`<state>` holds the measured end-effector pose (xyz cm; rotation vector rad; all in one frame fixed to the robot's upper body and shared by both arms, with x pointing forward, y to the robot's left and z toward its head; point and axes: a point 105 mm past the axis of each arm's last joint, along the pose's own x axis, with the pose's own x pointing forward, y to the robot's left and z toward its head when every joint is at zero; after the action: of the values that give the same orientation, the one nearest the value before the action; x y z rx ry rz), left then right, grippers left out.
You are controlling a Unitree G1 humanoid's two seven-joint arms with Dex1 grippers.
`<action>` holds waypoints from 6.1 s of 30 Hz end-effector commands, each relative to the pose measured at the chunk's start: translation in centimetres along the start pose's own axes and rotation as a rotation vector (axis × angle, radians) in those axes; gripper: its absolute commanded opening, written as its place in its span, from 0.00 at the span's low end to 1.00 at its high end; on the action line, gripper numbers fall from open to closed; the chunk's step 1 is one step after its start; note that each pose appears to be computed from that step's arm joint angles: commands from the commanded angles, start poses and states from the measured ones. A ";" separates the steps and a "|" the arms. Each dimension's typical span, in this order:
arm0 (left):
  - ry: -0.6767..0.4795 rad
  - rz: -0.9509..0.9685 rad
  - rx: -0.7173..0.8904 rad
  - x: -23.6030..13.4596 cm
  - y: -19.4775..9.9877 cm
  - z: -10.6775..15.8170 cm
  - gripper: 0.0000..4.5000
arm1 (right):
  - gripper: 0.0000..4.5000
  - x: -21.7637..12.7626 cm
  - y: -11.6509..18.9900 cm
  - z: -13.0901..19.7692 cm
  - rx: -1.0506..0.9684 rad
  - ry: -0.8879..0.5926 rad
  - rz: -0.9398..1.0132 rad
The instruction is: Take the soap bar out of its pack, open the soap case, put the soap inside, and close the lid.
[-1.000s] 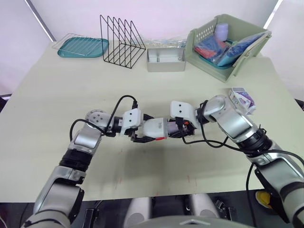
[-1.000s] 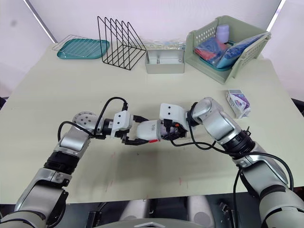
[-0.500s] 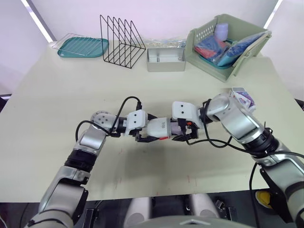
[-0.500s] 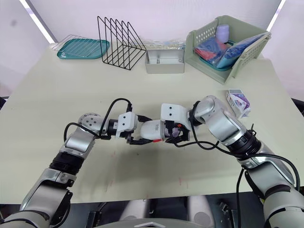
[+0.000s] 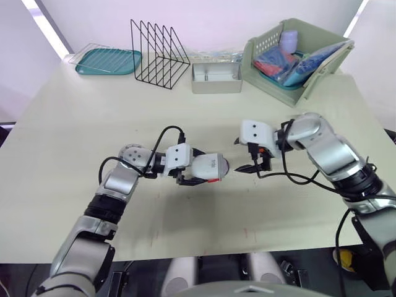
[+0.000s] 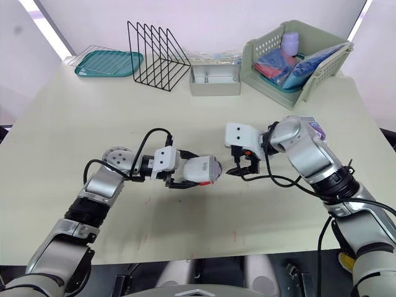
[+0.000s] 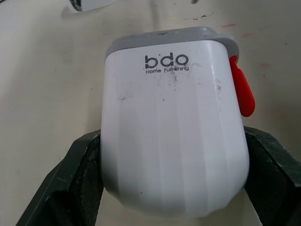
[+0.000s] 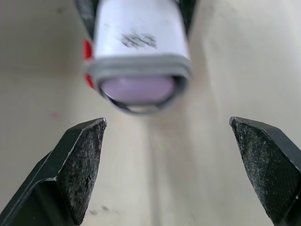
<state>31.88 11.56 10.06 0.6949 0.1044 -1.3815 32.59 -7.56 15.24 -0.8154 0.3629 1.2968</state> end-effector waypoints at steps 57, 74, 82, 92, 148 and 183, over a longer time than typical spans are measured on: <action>-0.146 0.050 0.063 -0.6 -0.4 3.6 0.77 | 0.97 -0.5 5.5 -1.5 1.176 -0.345 0.383; -0.159 0.081 0.129 0.3 -0.3 4.6 0.77 | 0.97 2.3 4.0 2.6 1.308 -0.509 0.424; -0.163 0.092 0.132 0.4 -0.1 4.7 0.77 | 0.97 2.7 4.5 2.6 1.332 -0.502 0.434; -0.164 0.092 0.135 0.4 0.0 4.8 0.77 | 0.97 2.8 4.6 1.9 1.368 -0.480 0.412; -0.166 0.018 -0.041 -0.3 0.0 4.1 1.00 | 0.44 -3.9 1.7 0.8 0.770 -0.105 0.226; -0.300 0.023 -0.142 5.6 -0.6 8.5 1.00 | 0.44 -1.4 1.4 -0.9 -0.133 0.534 0.128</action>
<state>29.93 3.28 13.08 0.3285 0.0180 -1.4110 30.38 -8.56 15.43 -1.2561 0.7625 1.2673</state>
